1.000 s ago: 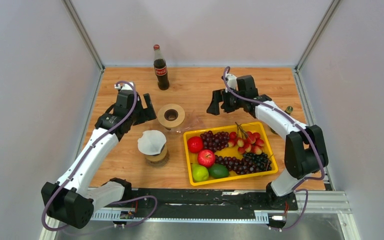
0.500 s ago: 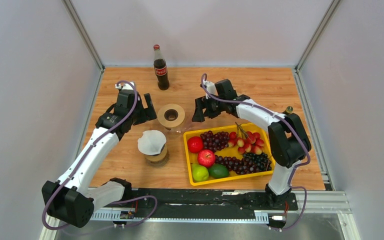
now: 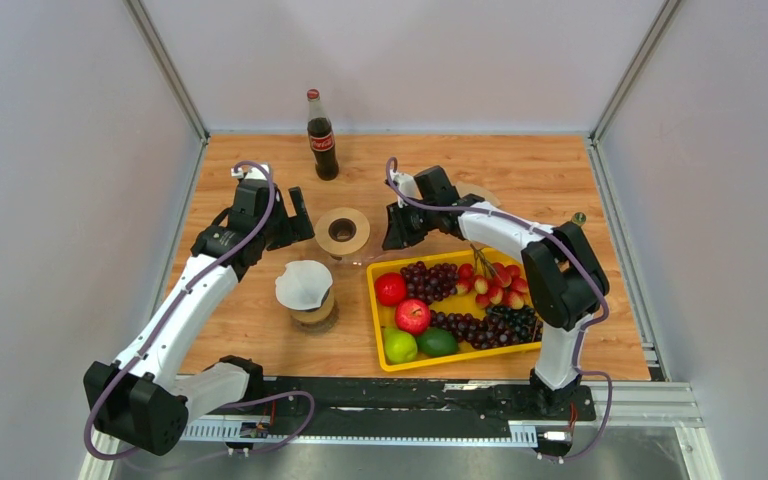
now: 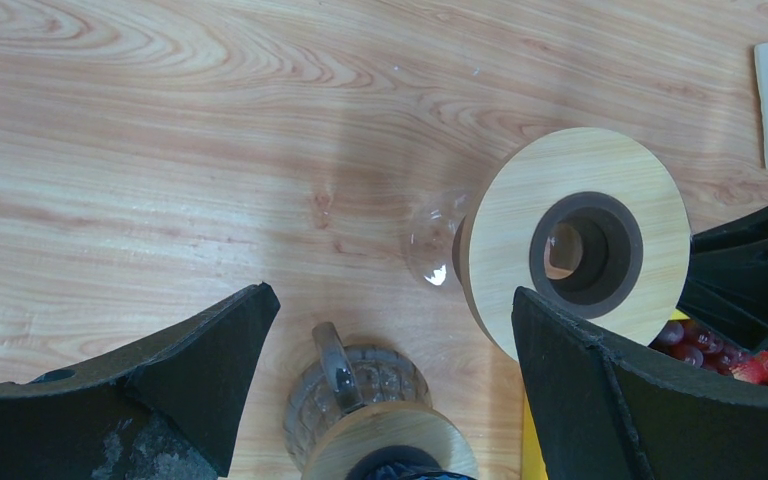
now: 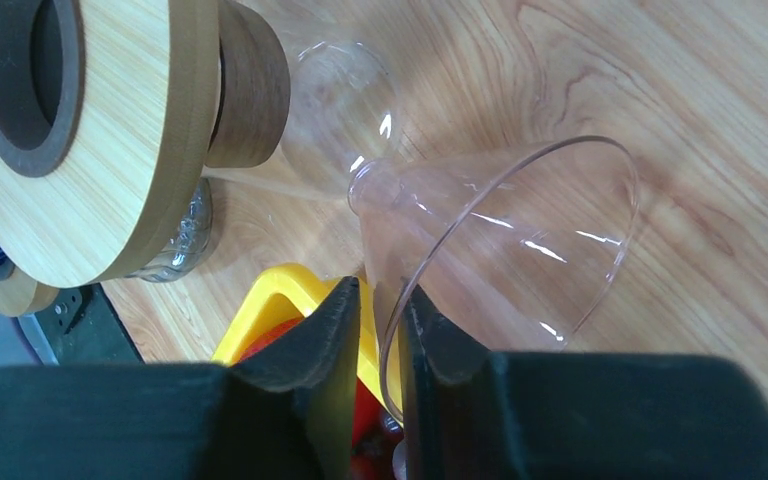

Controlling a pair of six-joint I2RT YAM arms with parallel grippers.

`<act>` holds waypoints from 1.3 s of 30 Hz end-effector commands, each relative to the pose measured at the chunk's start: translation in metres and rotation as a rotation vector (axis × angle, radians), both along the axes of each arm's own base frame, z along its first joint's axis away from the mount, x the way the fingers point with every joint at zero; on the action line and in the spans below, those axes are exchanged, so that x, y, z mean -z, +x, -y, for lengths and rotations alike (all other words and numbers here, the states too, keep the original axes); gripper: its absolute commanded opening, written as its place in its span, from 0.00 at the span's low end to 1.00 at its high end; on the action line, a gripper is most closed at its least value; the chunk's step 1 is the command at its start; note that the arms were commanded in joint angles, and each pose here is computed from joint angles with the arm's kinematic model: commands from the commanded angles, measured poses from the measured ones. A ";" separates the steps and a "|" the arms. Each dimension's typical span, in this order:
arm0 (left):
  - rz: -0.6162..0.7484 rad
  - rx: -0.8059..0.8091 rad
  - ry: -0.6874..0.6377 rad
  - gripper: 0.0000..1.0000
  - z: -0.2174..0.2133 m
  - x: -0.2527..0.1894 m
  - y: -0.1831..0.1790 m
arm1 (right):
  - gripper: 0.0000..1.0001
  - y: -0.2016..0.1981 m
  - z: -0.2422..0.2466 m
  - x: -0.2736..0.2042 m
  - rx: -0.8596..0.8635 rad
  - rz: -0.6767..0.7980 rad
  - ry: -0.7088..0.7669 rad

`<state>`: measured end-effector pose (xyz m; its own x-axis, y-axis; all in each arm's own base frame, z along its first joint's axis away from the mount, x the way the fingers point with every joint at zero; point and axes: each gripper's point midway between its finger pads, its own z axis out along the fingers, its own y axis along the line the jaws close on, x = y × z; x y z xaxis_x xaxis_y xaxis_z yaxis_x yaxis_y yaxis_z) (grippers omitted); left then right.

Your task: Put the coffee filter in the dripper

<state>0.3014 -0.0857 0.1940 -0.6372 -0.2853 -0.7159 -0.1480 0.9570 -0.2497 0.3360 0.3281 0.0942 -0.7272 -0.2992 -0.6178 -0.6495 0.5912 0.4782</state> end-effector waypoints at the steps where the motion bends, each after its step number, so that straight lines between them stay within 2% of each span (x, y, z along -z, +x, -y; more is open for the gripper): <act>1: 0.053 0.013 -0.014 1.00 0.002 -0.019 0.006 | 0.17 0.010 -0.012 -0.026 -0.042 0.090 0.061; 6: 0.062 0.012 -0.018 1.00 0.002 -0.022 0.005 | 0.00 0.011 -0.008 -0.037 -0.059 0.158 0.051; 11: 0.067 0.017 -0.025 1.00 0.003 -0.024 0.005 | 0.00 0.015 0.005 -0.058 -0.094 0.319 0.001; 19: 0.098 0.038 -0.051 1.00 0.008 -0.034 0.005 | 0.00 0.019 0.031 -0.113 -0.190 0.754 -0.200; 24: 0.101 0.035 -0.055 1.00 0.007 -0.034 0.002 | 0.00 0.021 0.032 -0.149 -0.239 0.933 -0.272; 30: 0.106 0.021 -0.049 1.00 0.002 -0.033 -0.004 | 0.02 -0.003 -0.003 -0.188 -0.361 1.064 -0.238; 33: 0.103 0.006 -0.038 1.00 -0.002 -0.032 -0.008 | 0.02 -0.025 -0.027 -0.195 -0.447 1.087 -0.194; 39: 0.105 -0.010 -0.023 1.00 -0.008 -0.032 -0.014 | 0.03 -0.035 -0.053 -0.196 -0.522 1.110 -0.180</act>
<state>0.2907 -0.0852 0.2211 -0.5788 -0.3064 -0.7557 -0.1129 0.9479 -0.2979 0.2974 0.3637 0.2651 0.3015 -0.5729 -0.7621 -0.8615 0.1788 -0.4752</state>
